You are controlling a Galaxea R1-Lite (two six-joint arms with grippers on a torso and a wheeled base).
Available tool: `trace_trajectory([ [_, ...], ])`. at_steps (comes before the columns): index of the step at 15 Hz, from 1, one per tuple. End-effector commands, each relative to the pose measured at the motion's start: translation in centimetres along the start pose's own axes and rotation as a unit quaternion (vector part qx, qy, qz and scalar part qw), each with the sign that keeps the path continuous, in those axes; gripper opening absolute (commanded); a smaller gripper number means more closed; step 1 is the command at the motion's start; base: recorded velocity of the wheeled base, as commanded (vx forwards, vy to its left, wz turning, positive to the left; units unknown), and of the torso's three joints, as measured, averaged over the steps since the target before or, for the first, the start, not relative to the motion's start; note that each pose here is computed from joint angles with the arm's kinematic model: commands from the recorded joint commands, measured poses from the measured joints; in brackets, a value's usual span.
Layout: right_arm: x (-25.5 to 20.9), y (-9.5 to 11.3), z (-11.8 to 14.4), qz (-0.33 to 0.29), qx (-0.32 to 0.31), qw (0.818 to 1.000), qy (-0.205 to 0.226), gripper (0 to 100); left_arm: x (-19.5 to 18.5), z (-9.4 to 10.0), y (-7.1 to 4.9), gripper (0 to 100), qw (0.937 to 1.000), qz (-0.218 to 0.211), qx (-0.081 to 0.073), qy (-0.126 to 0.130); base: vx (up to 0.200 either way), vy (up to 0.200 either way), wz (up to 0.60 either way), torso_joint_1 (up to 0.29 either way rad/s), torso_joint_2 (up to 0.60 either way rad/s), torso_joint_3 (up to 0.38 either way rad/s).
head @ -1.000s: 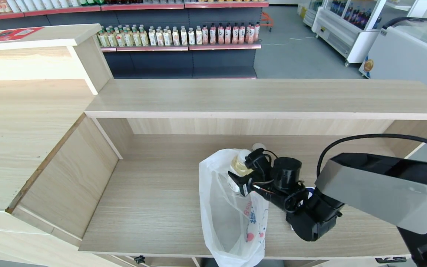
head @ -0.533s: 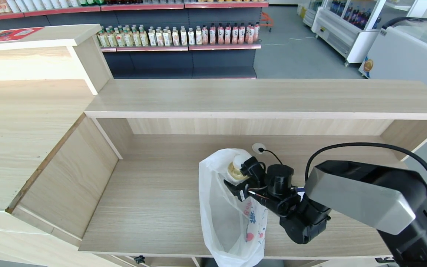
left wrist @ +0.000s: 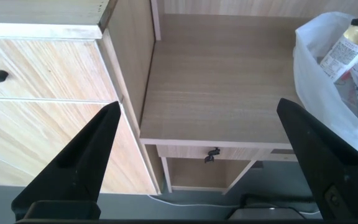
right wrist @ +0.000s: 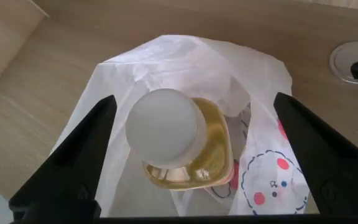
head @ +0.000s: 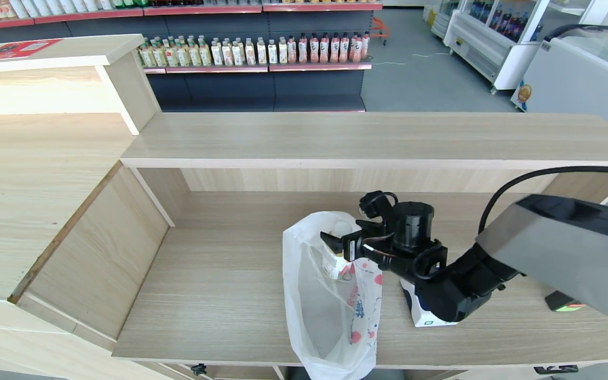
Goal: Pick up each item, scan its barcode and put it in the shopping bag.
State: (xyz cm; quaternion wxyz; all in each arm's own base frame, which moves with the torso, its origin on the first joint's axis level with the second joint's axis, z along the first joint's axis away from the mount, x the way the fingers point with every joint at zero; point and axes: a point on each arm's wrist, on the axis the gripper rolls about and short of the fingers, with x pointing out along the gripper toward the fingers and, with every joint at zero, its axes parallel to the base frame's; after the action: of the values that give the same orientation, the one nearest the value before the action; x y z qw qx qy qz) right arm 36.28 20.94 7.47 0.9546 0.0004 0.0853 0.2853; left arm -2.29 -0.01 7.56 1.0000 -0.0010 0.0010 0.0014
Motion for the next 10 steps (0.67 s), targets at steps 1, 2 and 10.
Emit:
trace_trajectory([
  [1,-5.3,-1.5,6.7,-0.032,0.049,0.998,-0.011,100,0.0,0.0,0.0,100,1.0,0.0,-0.001,0.0,0.0,0.0,0.0,0.0,0.0,0.0],
  [2,-7.0,-2.9,7.4,-0.052,0.059,0.997,-0.006,100,0.0,0.0,0.0,100,1.0,0.0,-0.001,0.0,0.0,0.0,0.0,0.0,0.0,0.0],
  [10,-27.2,-6.8,6.8,-0.221,-0.005,0.96,0.17,100,0.0,0.0,0.0,100,1.0,0.0,-0.001,0.0,0.0,0.0,0.0,0.0,0.0,0.0],
])
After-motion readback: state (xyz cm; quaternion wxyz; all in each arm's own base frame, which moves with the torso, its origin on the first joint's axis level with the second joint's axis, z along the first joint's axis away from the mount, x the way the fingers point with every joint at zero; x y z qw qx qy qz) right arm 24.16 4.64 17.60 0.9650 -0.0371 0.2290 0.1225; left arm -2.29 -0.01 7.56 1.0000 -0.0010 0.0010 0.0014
